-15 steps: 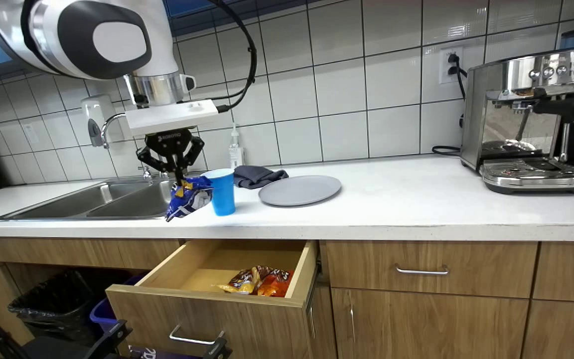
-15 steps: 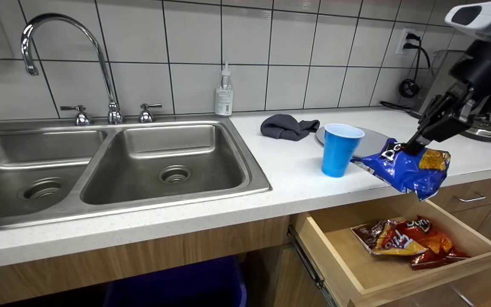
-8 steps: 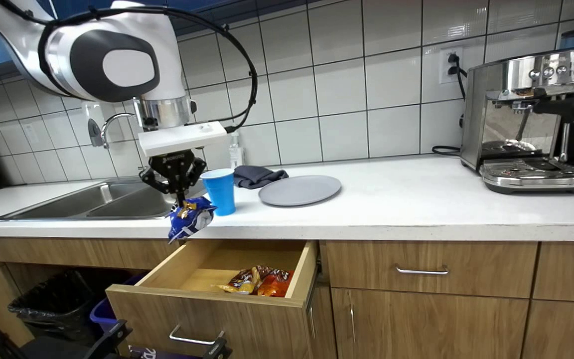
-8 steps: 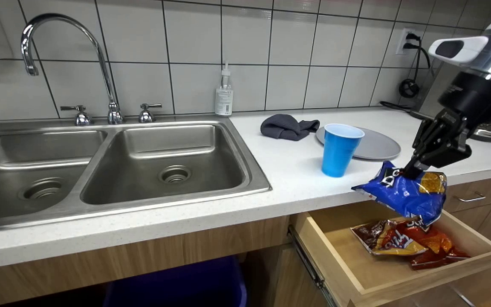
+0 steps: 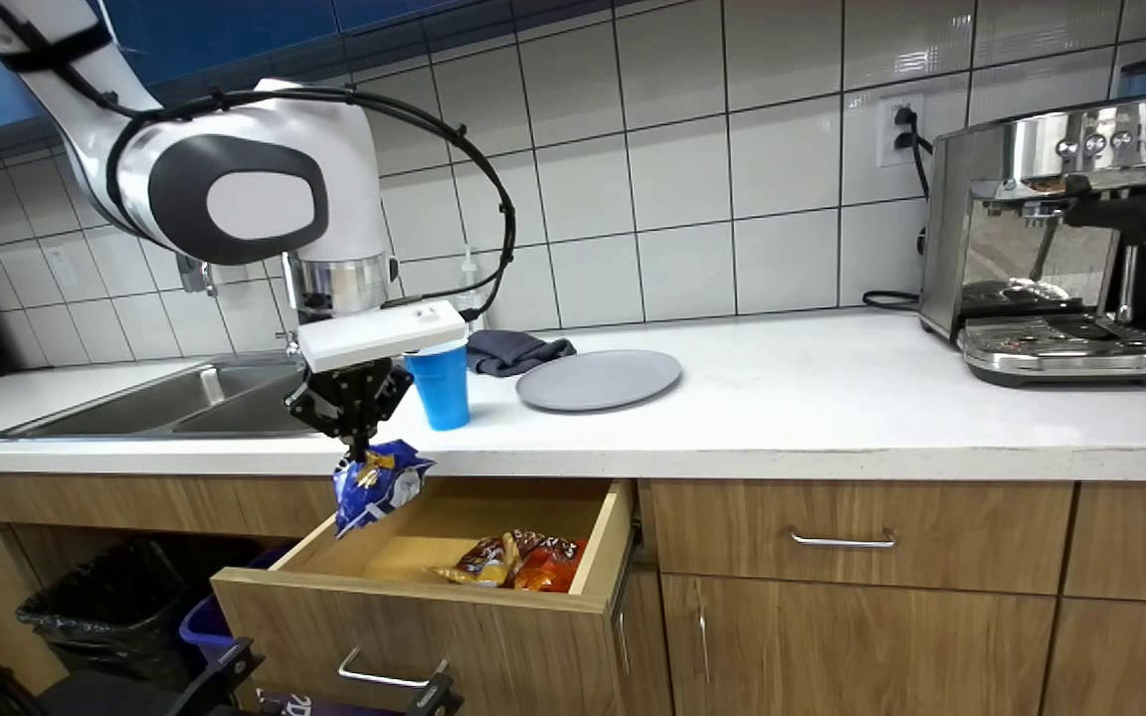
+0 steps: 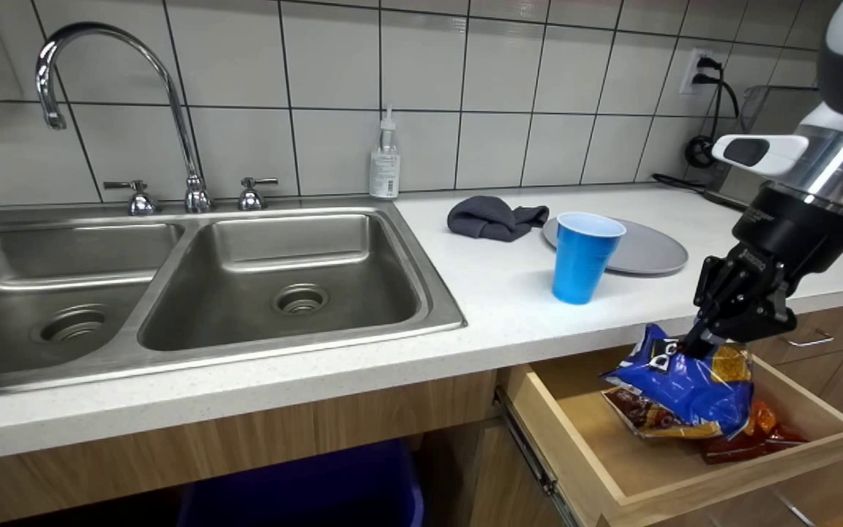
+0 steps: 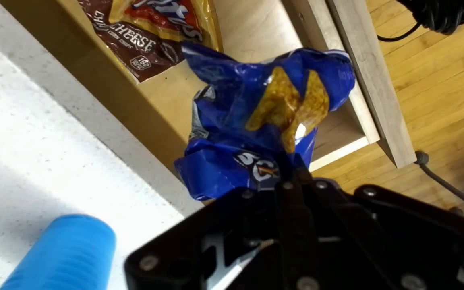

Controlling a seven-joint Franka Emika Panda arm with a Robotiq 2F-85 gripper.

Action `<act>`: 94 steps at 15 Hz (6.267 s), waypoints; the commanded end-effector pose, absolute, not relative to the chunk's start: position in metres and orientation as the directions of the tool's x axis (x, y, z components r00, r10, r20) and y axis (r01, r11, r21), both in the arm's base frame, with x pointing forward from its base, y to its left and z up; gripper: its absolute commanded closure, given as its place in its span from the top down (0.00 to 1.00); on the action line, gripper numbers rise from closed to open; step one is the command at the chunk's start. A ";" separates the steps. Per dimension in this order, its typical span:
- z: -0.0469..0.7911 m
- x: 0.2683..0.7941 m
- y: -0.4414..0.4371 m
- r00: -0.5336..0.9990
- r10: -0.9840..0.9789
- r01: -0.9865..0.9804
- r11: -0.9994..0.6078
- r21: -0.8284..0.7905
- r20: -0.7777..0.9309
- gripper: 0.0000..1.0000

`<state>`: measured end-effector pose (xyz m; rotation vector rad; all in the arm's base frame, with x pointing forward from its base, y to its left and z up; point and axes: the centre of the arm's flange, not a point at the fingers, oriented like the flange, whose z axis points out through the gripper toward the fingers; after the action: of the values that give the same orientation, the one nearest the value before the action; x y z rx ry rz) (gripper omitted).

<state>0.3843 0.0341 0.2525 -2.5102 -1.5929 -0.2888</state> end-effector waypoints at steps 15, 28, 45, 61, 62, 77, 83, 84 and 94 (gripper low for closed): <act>0.174 0.423 0.050 0.388 0.893 0.915 -0.403 0.022 0.230 0.00; 0.158 0.438 0.058 0.387 0.896 0.915 -0.402 0.029 0.220 0.68; 0.206 0.388 0.032 0.466 0.864 0.881 -0.474 -0.004 0.190 1.00; 0.188 0.376 0.021 0.601 0.787 0.797 -0.602 -0.033 0.138 1.00; 0.190 0.374 0.021 0.603 0.785 0.795 -0.605 -0.032 0.139 1.00; 0.206 0.336 0.004 0.807 0.589 0.589 -0.795 -0.147 0.045 1.00; 0.206 0.323 0.007 0.820 0.570 0.556 -0.814 -0.170 -0.048 1.00; 0.204 0.321 0.009 0.818 0.571 0.554 -0.814 -0.174 -0.067 1.00; 0.203 0.299 0.017 0.804 0.541 0.501 -0.839 -0.211 -0.245 1.00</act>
<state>0.3482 0.0185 0.1785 -2.8378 -0.8828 0.4200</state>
